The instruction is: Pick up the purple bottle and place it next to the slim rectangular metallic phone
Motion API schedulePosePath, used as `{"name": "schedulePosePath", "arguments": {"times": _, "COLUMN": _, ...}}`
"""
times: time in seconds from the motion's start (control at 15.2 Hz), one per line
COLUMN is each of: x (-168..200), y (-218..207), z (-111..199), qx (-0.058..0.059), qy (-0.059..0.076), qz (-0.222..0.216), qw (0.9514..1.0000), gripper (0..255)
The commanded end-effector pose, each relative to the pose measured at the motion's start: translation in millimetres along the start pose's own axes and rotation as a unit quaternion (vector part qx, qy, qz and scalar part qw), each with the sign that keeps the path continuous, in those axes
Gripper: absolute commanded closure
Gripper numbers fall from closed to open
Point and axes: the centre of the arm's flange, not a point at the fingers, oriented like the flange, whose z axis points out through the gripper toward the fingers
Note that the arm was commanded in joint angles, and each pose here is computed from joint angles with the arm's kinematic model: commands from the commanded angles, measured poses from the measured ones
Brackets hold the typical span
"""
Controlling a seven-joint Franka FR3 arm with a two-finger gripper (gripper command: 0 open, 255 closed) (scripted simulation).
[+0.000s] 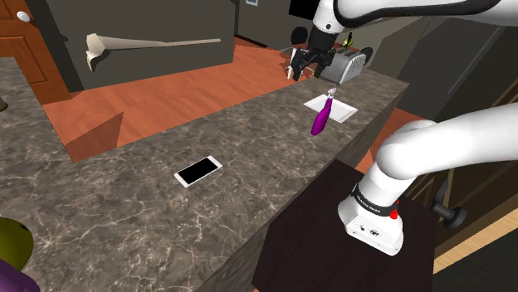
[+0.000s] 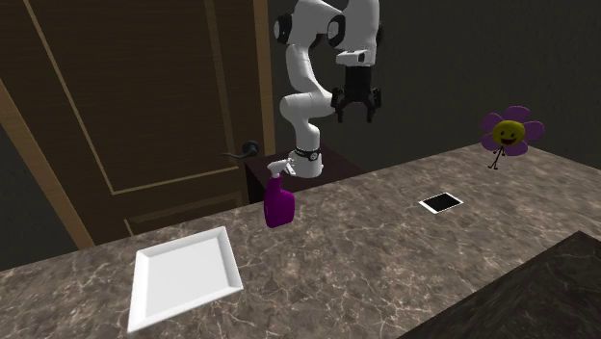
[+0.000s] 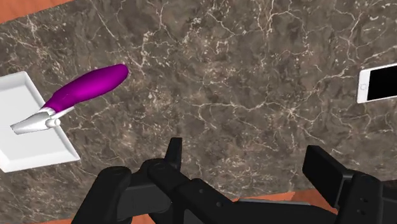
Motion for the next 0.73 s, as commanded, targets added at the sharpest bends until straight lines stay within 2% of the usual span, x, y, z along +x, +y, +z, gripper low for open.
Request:
{"name": "schedulePosePath", "arguments": {"times": 0.0, "x": 4.5, "y": 11.5, "z": 21.3, "qx": -0.012, "qy": 0.003, "qz": 0.041, "qw": 0.9991, "gripper": 0}}
{"name": "schedulePosePath", "arguments": {"times": 0.13, "x": 8.8, "y": 22.6, "z": 42.7, "qx": -0.025, "qy": 0.006, "qz": 0.081, "qw": 0.9964, "gripper": 0}}
{"name": "schedulePosePath", "arguments": {"times": 0.33, "x": 13.7, "y": 40.8, "z": 74.2, "qx": -0.043, "qy": 0.009, "qz": 0.14, "qw": 0.9892, "gripper": 0}}
{"name": "schedulePosePath", "arguments": {"times": 0.46, "x": 15.8, "y": 53.8, "z": 94.9, "qx": -0.055, "qy": 0.012, "qz": 0.179, "qw": 0.9822, "gripper": 0}}
{"name": "schedulePosePath", "arguments": {"times": 0.66, "x": 17.2, "y": 74.5, "z": 125.2, "qx": -0.073, "qy": 0.015, "qz": 0.237, "qw": 0.9686, "gripper": 0}}
